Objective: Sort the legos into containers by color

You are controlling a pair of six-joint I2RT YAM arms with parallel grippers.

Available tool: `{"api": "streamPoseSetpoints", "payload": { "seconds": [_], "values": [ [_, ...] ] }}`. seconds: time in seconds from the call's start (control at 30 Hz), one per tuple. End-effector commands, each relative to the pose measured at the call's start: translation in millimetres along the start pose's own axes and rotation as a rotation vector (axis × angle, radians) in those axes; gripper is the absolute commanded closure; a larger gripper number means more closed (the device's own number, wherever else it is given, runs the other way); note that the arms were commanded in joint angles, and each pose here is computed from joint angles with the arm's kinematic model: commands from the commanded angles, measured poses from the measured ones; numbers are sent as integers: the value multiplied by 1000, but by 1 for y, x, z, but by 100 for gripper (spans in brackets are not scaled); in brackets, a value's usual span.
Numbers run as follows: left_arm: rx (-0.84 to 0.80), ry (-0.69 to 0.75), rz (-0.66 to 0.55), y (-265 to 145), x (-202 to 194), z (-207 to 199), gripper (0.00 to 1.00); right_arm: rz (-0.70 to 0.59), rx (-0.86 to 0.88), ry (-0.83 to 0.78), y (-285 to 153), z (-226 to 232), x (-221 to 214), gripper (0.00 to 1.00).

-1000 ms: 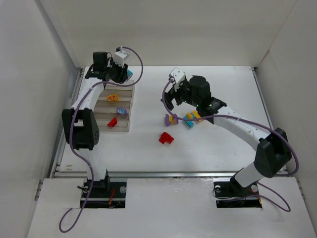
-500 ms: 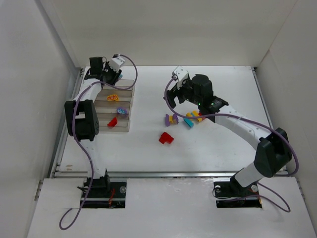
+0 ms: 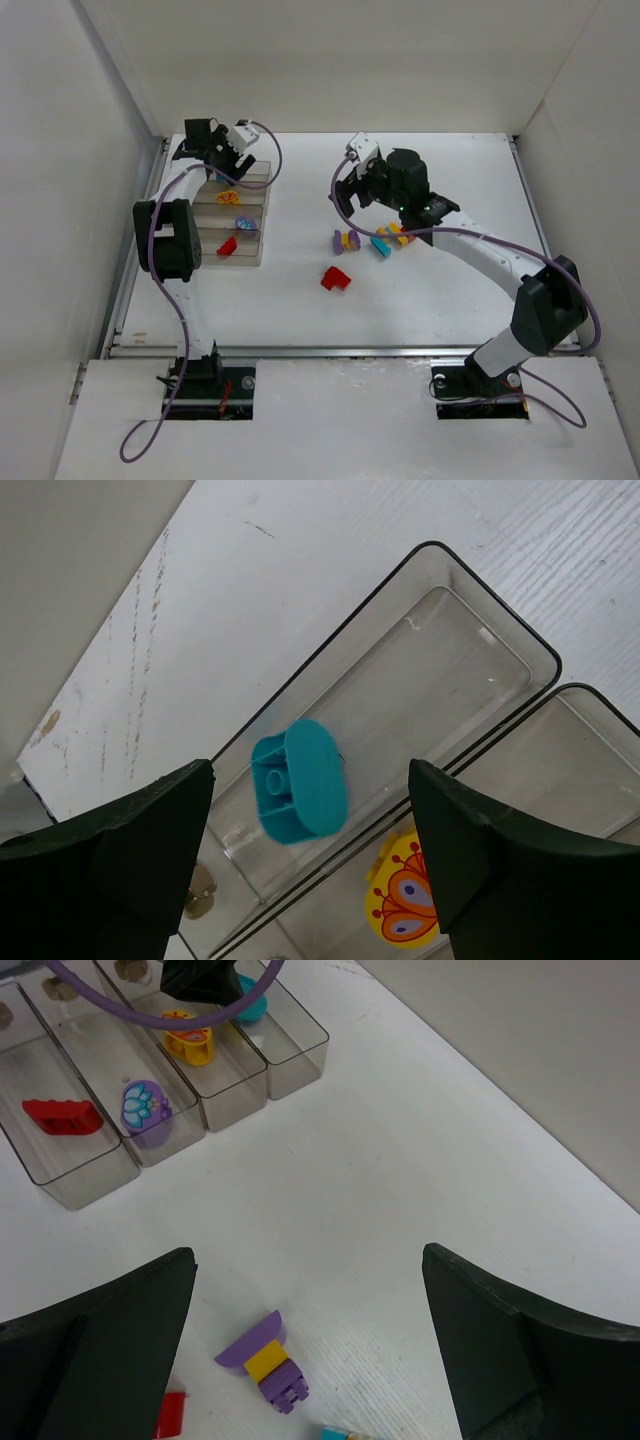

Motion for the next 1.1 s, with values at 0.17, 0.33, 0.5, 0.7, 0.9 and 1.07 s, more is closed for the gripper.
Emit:
{"api": "streamPoseSetpoints", "payload": {
  "seconds": [0.17,0.33,0.5,0.7,0.9,1.07],
  "values": [
    [8,105,-295,-74,111,3,23,-135,-158,130,-9,-13,40,0],
    [-253,259,-326,-83,147,-73,21,-113,-348,169,-27,-23,45,0],
    [-379,83,-334,-81,137,-108,24,110,-286,192,-29,-13,9,0],
    [-391,-21,-273,-88,127,-126,25,348,-58,59,-18,0,-56,0],
    [-339,68,-169,-95,123,-142,25,424,159,-322,-15,-3,-75,1],
    [-329,86,-156,-105,122,-147,25,631,280,-408,5,-14,-112,1]
  ]
}}
Point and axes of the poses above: each gripper's point midway between its finger pads, its own y axis out along the fingers, its own z axis along the line the jaws close on, x = y × z, the point moved 7 cm from there along -y, back along the fingers, and after that the axes turned 11 degrees about y, right-handed, at the moved point
